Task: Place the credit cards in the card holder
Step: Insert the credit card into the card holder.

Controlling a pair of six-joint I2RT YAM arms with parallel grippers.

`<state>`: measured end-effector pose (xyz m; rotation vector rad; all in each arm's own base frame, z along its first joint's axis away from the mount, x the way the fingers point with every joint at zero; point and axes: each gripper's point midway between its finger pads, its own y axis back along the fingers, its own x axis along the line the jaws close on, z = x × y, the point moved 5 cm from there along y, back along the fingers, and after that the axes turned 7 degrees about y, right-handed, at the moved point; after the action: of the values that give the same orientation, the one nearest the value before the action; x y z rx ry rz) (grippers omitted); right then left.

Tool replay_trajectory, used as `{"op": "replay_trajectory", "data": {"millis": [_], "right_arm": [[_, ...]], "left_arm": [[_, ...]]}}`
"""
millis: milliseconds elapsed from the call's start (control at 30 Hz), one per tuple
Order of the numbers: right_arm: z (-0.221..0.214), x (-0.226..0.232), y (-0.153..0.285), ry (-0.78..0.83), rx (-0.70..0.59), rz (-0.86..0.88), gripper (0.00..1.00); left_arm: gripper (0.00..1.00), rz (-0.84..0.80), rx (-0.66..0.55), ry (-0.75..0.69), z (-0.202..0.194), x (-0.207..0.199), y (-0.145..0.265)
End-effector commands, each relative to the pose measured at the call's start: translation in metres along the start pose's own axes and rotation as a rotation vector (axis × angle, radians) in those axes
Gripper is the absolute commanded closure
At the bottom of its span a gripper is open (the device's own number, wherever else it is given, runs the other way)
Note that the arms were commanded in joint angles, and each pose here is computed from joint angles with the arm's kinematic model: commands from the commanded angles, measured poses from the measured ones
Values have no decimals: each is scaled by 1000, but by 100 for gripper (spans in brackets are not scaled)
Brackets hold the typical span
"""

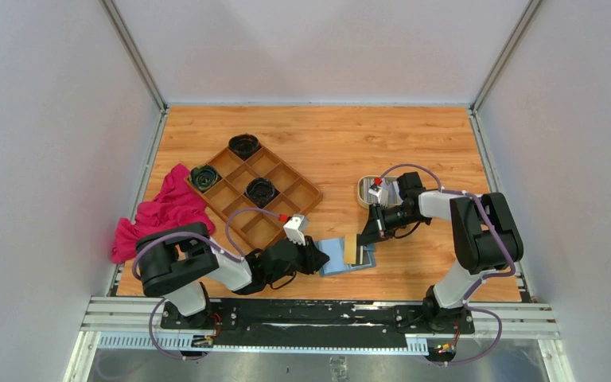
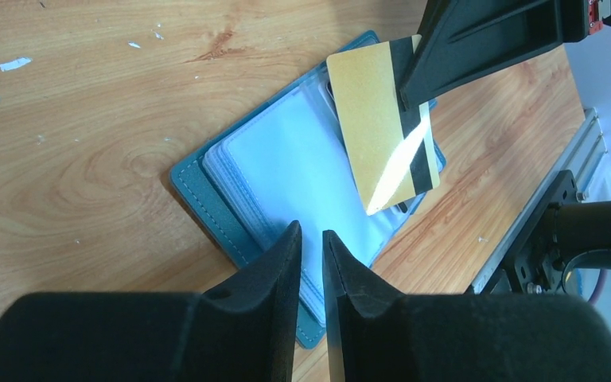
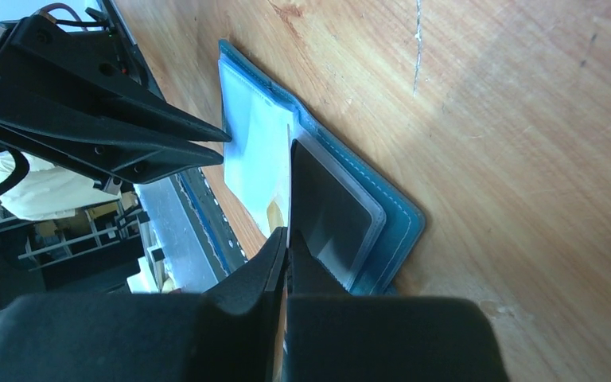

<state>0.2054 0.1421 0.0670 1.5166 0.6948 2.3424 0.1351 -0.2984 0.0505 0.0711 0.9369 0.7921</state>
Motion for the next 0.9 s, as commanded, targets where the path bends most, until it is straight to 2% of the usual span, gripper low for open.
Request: {"op": "replay_trajectory", "data": {"millis": [0, 133, 300, 467, 667, 867], "right_arm": [[-2, -5, 4, 7, -18, -54, 100], [-2, -7, 5, 11, -18, -76, 100], [-1, -6, 6, 30, -23, -86, 100], [5, 0, 9, 63, -38, -68, 100], [17, 22, 22, 200, -85, -27, 100], [23, 57, 36, 370, -120, 114, 100]], "left_arm": [[78, 9, -13, -8, 1, 5, 2], [74, -1, -26, -12, 6, 1, 5], [60, -3, -41, -28, 15, -6, 11], [51, -43, -64, -22, 23, -14, 22], [37, -170, -82, -24, 36, -38, 40], [27, -328, -137, -115, 54, -63, 65]]}}
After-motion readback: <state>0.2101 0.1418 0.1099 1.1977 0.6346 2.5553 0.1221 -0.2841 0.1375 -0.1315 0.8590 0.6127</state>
